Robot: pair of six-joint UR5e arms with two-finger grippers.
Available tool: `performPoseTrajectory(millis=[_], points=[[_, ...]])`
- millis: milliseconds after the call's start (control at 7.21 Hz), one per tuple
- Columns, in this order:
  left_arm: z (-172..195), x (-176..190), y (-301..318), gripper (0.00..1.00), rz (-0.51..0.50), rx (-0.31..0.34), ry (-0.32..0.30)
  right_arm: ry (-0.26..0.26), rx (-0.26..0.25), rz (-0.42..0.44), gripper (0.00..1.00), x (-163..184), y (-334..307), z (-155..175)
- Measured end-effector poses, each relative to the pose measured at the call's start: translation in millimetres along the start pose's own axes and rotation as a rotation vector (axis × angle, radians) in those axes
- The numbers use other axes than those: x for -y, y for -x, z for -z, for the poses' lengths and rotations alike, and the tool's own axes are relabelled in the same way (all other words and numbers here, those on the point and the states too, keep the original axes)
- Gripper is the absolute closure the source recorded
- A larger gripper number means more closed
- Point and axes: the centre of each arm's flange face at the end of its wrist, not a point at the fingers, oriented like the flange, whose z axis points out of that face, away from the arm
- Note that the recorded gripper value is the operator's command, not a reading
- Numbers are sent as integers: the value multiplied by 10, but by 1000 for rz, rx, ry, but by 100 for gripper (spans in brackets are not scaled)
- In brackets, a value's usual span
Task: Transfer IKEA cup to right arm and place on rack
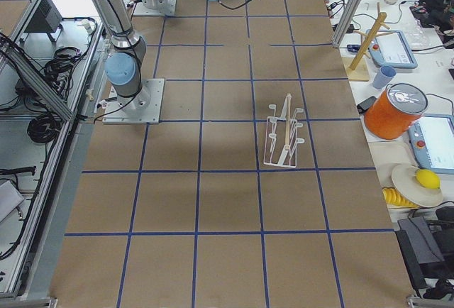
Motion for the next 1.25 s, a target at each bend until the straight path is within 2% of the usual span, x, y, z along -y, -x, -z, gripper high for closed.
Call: performPoseTrajectory(millis=[139,416,555,694,971,1249], points=[[-27,6,17,51,-15,-3,1,56,46,-78,0,21,64,-38],[-87,15,44,66,-29,-12,5,148,108,-207,0,19,154,-76],[-105,17,56,93,-32,-13,8,190,127,-264,0,-2,177,-83],[-118,18,65,100,-34,-12,10,221,138,-295,0,-6,177,-101],[-118,17,71,100,-35,-10,12,298,167,-328,0,18,178,-160],[96,38,75,100,-34,22,-15,328,173,-348,0,104,195,-217]])
